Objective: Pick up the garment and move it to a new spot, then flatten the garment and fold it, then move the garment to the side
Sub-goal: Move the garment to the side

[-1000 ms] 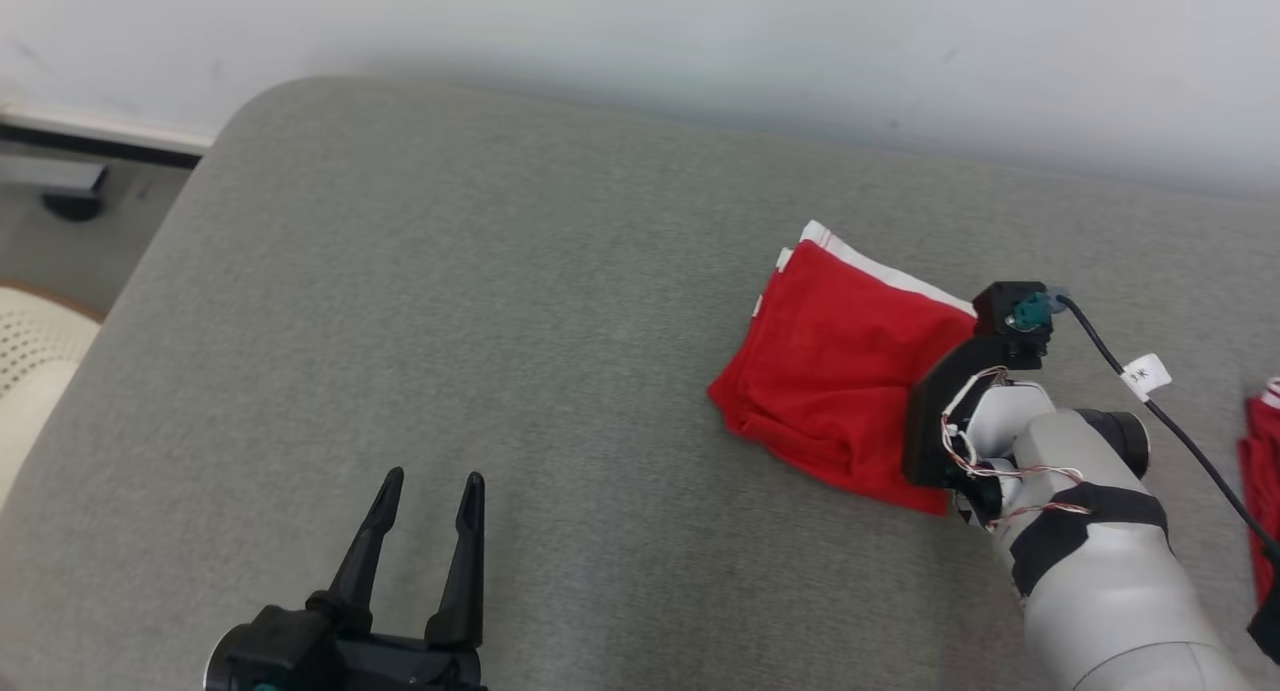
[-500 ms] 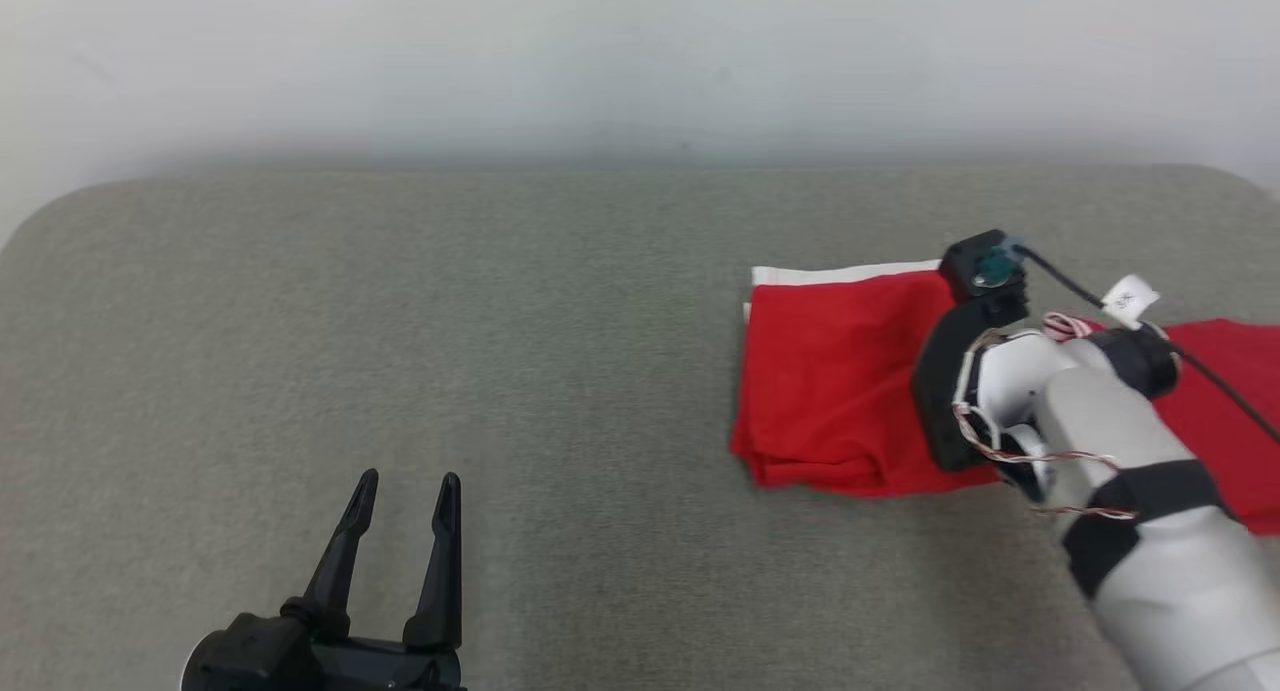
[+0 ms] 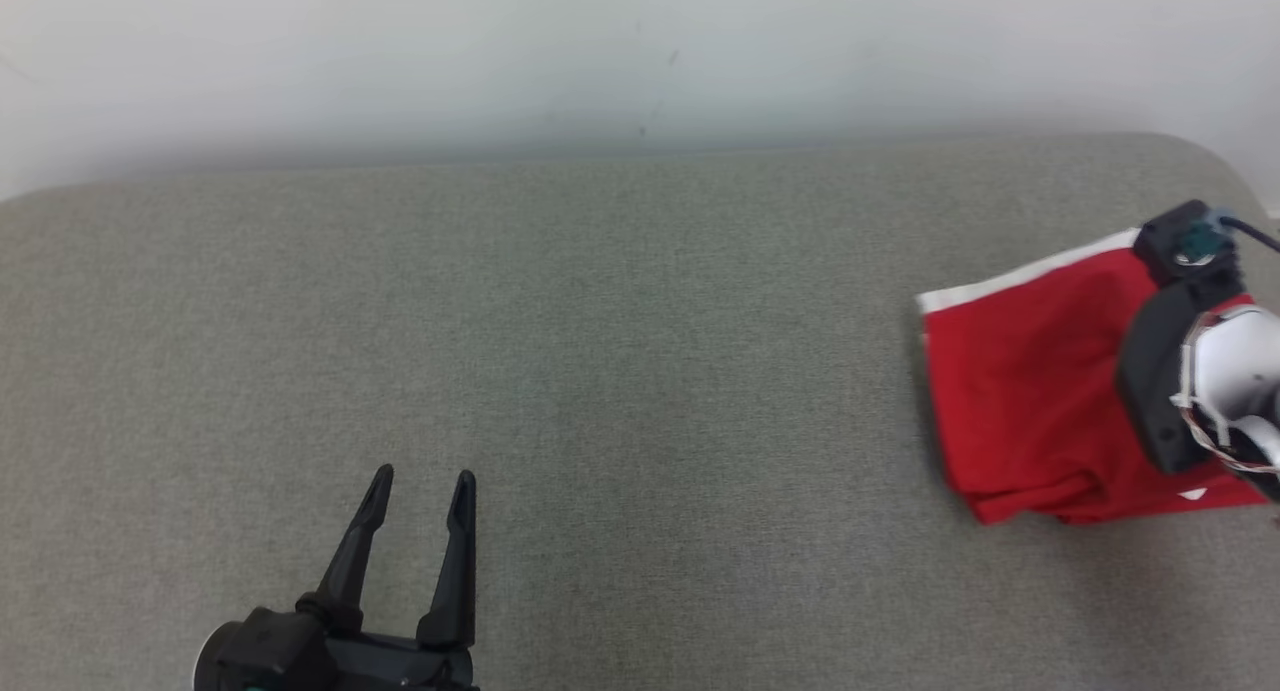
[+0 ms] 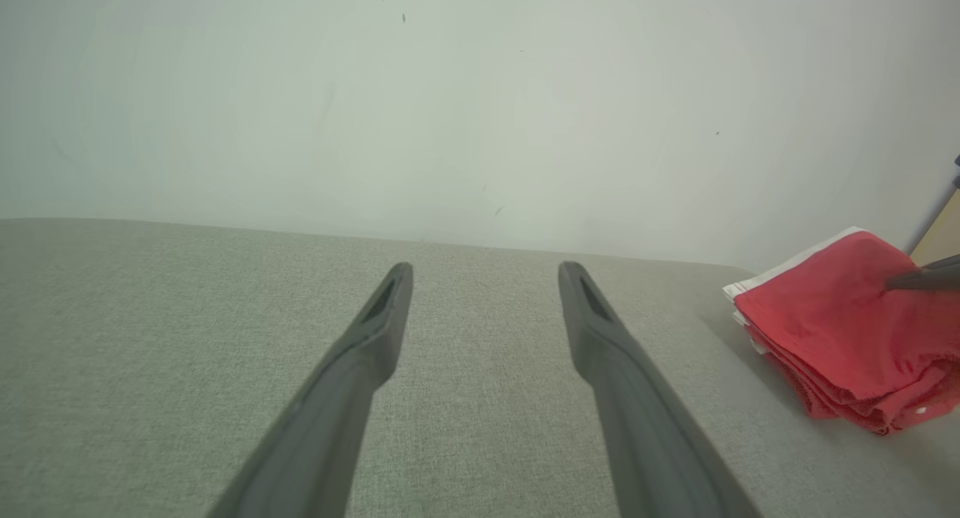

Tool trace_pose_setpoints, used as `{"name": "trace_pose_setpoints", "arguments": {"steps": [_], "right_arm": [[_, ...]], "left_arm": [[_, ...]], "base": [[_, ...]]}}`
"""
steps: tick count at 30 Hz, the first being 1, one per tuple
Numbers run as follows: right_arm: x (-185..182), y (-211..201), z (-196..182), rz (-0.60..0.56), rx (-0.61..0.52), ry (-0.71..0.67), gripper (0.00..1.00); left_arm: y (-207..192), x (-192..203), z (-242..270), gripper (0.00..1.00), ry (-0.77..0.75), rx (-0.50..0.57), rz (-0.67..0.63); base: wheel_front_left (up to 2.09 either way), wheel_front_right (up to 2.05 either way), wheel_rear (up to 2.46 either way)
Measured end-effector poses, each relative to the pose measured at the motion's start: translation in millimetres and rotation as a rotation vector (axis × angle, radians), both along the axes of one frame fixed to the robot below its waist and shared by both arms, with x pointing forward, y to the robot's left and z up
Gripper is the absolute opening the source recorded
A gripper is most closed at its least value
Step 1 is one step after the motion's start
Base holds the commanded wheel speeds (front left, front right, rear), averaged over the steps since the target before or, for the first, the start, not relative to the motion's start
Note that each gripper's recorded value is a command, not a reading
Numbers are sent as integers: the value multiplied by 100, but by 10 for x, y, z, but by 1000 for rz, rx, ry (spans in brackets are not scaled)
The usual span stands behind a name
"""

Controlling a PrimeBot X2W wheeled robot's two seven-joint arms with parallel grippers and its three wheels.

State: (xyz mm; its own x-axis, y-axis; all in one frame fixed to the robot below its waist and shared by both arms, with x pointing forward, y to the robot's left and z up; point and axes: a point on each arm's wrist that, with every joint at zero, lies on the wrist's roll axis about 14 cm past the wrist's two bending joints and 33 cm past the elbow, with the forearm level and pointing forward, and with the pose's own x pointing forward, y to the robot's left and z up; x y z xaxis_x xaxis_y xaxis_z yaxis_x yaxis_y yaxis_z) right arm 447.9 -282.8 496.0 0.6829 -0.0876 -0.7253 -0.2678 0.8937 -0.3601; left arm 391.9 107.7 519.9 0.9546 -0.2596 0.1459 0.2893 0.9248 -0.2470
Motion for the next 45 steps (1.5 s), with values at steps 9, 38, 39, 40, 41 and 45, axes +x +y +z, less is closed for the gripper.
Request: {"name": "trace_pose_setpoints", "arguments": {"steps": [9,38,39,40,41,45], "right_arm": [[56,-479,-129,-19,-178,39,0],[370,-928,-308,-142,-214,-109,100],[375,-850,-297,-139,-181,-138,100],[379,-762,-281,-133,-146,-171,100],[391,-656,-253,-132,-96,-215,100],[335,-221,-145,-117,84,-363,100]], "left_arm": [[90,31,-81,100,23,10,21],[363,199,-172,100,44,2,108],[395,198,-132,100,34,-10,120],[410,195,-72,100,17,-15,127],[417,183,-43,100,10,-23,130],[437,69,-2,100,8,-57,142]], "base": [[0,0,0],[0,0,0],[0,0,0],[0,0,0],[0,0,0],[0,0,0]]}}
